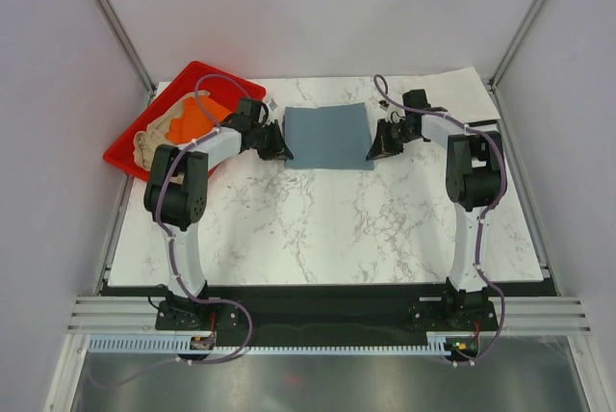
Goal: Fold and stack the t-shirts
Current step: Fold the tshirt
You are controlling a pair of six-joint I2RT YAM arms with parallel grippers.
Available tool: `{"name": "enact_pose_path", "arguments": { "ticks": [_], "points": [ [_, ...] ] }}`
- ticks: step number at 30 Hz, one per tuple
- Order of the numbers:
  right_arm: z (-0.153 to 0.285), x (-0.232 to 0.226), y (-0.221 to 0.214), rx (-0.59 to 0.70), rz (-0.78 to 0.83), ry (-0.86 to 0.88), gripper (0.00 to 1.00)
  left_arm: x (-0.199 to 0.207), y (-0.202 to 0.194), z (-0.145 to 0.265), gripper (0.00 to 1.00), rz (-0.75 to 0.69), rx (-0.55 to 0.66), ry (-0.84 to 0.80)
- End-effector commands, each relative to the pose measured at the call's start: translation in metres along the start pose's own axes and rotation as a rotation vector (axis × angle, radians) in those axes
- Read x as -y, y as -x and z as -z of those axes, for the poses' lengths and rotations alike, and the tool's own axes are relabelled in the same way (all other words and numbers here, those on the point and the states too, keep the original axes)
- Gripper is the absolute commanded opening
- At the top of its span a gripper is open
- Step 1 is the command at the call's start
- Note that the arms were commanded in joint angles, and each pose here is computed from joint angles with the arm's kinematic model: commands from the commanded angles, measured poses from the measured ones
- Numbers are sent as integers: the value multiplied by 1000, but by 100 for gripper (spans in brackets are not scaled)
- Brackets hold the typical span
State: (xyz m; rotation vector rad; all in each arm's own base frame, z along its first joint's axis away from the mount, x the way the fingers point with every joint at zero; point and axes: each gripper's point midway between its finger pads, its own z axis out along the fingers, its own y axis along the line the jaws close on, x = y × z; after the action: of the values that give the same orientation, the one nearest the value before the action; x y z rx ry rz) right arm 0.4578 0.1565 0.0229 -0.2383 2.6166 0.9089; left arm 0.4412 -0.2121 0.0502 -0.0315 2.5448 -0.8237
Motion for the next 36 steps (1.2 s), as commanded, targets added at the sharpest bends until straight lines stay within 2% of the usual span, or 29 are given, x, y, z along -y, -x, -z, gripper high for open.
{"name": "enact_pose_path", "arguments": {
  "ticks": [1,2,3,9,13,17,19,20,21,23,26,27,30,32,34,35,36],
  "points": [
    [14,-11,0,14,24,3,3,-11,-11,-2,7,28,-43,39],
    [15,-11,-2,11,23,-1,1,-10,-9,-2,7,28,-39,38],
    [18,-13,-1,16,20,-3,0,-19,-12,-1,2,40,-45,85],
    [28,-17,-21,3,-7,-15,0,-25,-26,11,2,70,-65,141],
    [30,-12,-51,-36,-54,-52,0,-26,-37,20,2,79,-76,166],
    [39,-21,-57,-9,-49,-31,0,-20,-45,31,2,70,-70,179],
    [39,-18,-67,-21,-63,-49,0,-13,-46,38,6,59,-61,174],
    [40,-18,-70,-24,-70,-58,0,-8,-43,43,9,55,-48,162],
    [39,-16,-79,-40,-84,-62,0,-5,-45,44,18,52,-49,162],
    [43,-18,-82,-34,-81,-66,2,-4,-46,48,24,53,-43,171],
    [53,-16,-84,-19,-80,-110,24,-4,-41,59,31,42,-15,200],
    [56,-19,-81,-8,-80,-111,34,-2,-38,62,34,39,-5,196],
    [71,-26,-69,26,-70,-129,50,27,-26,74,36,-16,36,132],
    [81,-31,-62,42,-76,-147,50,60,-16,79,37,-66,44,35],
    [89,-39,-51,64,-88,-146,45,80,-8,76,37,-72,37,-28],
    [92,-42,-46,76,-95,-142,41,88,-6,76,37,-72,32,-58],
    [94,-51,-39,90,-94,-115,29,94,-5,74,37,-76,29,-73]
  ]
}}
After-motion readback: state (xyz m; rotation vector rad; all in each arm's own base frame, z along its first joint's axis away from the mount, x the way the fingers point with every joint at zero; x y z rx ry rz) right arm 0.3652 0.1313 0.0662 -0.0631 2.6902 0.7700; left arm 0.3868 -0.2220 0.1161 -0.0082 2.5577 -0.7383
